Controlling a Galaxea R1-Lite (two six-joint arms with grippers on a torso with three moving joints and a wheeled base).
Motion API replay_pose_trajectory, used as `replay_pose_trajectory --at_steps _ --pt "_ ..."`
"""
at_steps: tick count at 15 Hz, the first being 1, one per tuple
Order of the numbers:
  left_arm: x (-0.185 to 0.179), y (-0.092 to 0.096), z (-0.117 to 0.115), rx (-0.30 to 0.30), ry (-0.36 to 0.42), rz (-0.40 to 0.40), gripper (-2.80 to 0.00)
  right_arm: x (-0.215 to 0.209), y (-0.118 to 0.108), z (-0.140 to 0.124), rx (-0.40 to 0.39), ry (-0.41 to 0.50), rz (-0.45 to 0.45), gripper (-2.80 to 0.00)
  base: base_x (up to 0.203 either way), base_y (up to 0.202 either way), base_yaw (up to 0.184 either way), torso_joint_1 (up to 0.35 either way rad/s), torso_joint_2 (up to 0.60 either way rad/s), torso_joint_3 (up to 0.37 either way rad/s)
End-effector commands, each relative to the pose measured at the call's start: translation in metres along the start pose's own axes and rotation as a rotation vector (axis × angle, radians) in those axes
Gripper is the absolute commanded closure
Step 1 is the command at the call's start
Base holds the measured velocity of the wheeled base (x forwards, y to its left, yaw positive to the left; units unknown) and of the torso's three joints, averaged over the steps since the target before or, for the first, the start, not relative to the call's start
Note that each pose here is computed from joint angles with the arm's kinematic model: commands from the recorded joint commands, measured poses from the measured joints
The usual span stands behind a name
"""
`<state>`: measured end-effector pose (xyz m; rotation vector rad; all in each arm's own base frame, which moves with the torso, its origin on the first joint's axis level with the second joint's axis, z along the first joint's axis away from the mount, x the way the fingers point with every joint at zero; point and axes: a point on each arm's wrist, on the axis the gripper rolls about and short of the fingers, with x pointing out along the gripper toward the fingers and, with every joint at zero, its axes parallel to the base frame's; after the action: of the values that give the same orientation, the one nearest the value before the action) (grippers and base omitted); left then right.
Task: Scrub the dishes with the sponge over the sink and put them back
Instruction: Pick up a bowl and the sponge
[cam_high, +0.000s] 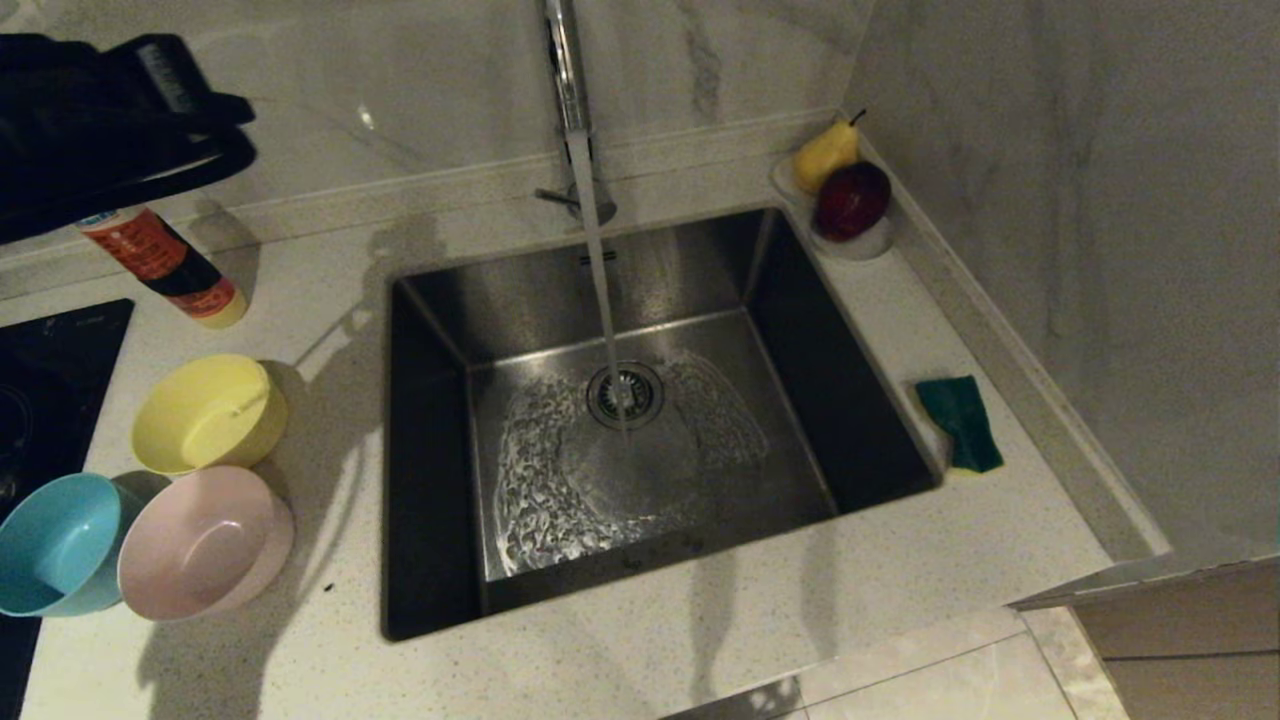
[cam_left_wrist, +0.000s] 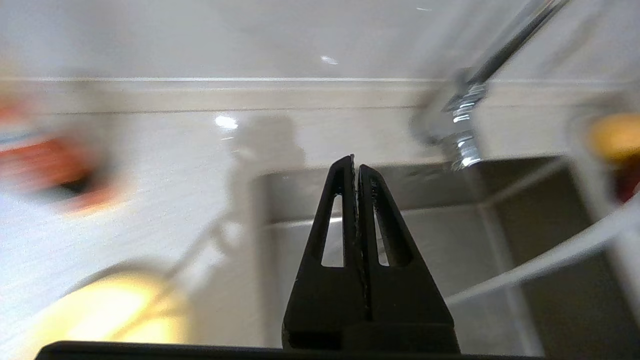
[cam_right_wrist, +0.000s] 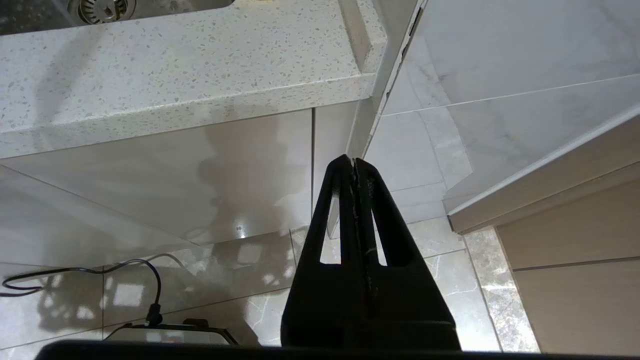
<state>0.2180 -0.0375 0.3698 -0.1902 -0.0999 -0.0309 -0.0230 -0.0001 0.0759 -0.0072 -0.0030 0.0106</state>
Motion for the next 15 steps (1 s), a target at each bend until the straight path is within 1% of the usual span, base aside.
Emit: replay_pose_trajectory --at_steps 1,2,3,5,7,9,10,12,14,15 --pt "-0.079 0.015 0.006 0.039 -0.076 0.086 0.00 0.000 0.000 0.000 0.000 -0.002 0.000 0.00 0.000 0.000 0.000 0.000 0.00 0.000" --pt "-0.097 0.020 0.002 0.051 -0.086 0.139 0.00 0.000 0.000 0.000 0.000 -0.002 0.000 0.00 0.000 0.000 0.000 0.000 0.00 0.000" --pt "-0.116 0.025 -0.004 0.056 -0.096 0.172 0.00 0.000 0.000 0.000 0.000 -0.002 0.000 0.00 0.000 0.000 0.000 0.000 0.00 0.000" --pt "-0.157 0.036 -0.025 0.070 -0.109 0.214 0.00 0.000 0.000 0.000 0.000 -0.002 0.000 0.00 0.000 0.000 0.000 0.000 0.00 0.000" --pt "-0.196 0.047 -0.040 0.087 -0.162 0.274 0.00 0.000 0.000 0.000 0.000 -0.002 0.000 0.00 0.000 0.000 0.000 0.000 0.00 0.000" --pt "-0.231 0.055 -0.066 0.099 -0.203 0.308 0.00 0.000 0.000 0.000 0.000 -0.002 0.000 0.00 0.000 0.000 0.000 0.000 0.00 0.000" --pt "-0.247 0.057 -0.081 0.104 -0.220 0.307 0.00 0.000 0.000 0.000 0.000 -0.002 0.000 0.00 0.000 0.000 0.000 0.000 0.00 0.000" --pt "-0.268 0.063 -0.113 0.115 -0.225 0.298 0.00 0.000 0.000 0.000 0.000 -0.002 0.000 0.00 0.000 0.000 0.000 0.000 0.00 0.000" --pt "-0.283 0.069 -0.151 0.144 -0.181 0.263 0.00 0.000 0.000 0.000 0.000 -0.002 0.000 0.00 0.000 0.000 0.000 0.000 0.00 0.000" --pt "-0.287 0.072 -0.175 0.174 -0.142 0.234 0.00 0.000 0.000 0.000 0.000 -0.002 0.000 0.00 0.000 0.000 0.000 0.000 0.00 0.000"
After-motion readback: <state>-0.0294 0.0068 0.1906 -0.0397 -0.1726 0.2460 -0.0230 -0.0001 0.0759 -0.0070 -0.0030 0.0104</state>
